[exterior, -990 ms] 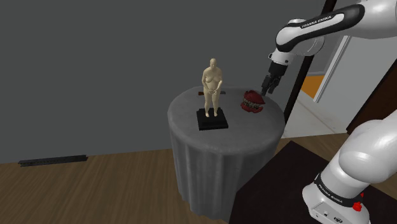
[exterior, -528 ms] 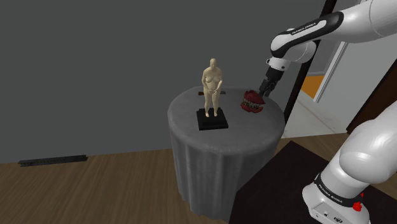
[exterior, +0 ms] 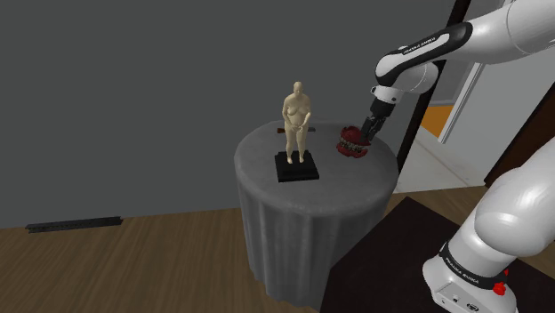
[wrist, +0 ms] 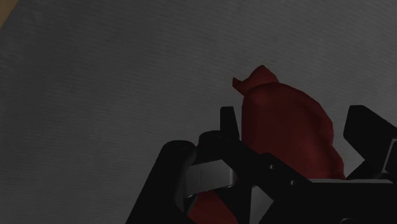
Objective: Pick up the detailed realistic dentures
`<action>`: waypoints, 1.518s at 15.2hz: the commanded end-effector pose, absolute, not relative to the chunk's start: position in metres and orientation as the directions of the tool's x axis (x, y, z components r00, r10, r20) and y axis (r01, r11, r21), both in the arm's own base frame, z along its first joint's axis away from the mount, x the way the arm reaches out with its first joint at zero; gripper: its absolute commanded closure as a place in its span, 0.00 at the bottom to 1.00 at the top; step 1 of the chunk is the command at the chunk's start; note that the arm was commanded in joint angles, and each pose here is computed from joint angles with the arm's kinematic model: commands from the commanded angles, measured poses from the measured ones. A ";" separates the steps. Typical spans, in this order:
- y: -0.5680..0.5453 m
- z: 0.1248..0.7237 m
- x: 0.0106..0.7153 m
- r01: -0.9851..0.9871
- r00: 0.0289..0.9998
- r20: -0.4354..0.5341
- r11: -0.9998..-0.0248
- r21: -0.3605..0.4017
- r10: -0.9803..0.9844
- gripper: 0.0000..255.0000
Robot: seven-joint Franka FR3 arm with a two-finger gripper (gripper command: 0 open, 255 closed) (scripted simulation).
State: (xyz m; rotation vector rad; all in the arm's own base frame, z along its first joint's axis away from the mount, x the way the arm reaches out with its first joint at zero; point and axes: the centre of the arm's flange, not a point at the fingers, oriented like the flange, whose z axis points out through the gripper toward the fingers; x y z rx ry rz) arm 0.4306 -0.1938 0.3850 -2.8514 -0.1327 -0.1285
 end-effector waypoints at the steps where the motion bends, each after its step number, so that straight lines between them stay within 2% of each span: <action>1: -0.194 0.384 0.431 0.103 0.992 0.100 -0.956 -0.275 0.078 1.00; 6: -0.193 0.384 0.430 0.103 0.992 0.100 -0.956 -0.275 0.078 1.00; 23: -0.193 0.464 0.430 0.103 0.992 0.100 -0.956 -0.275 0.078 1.00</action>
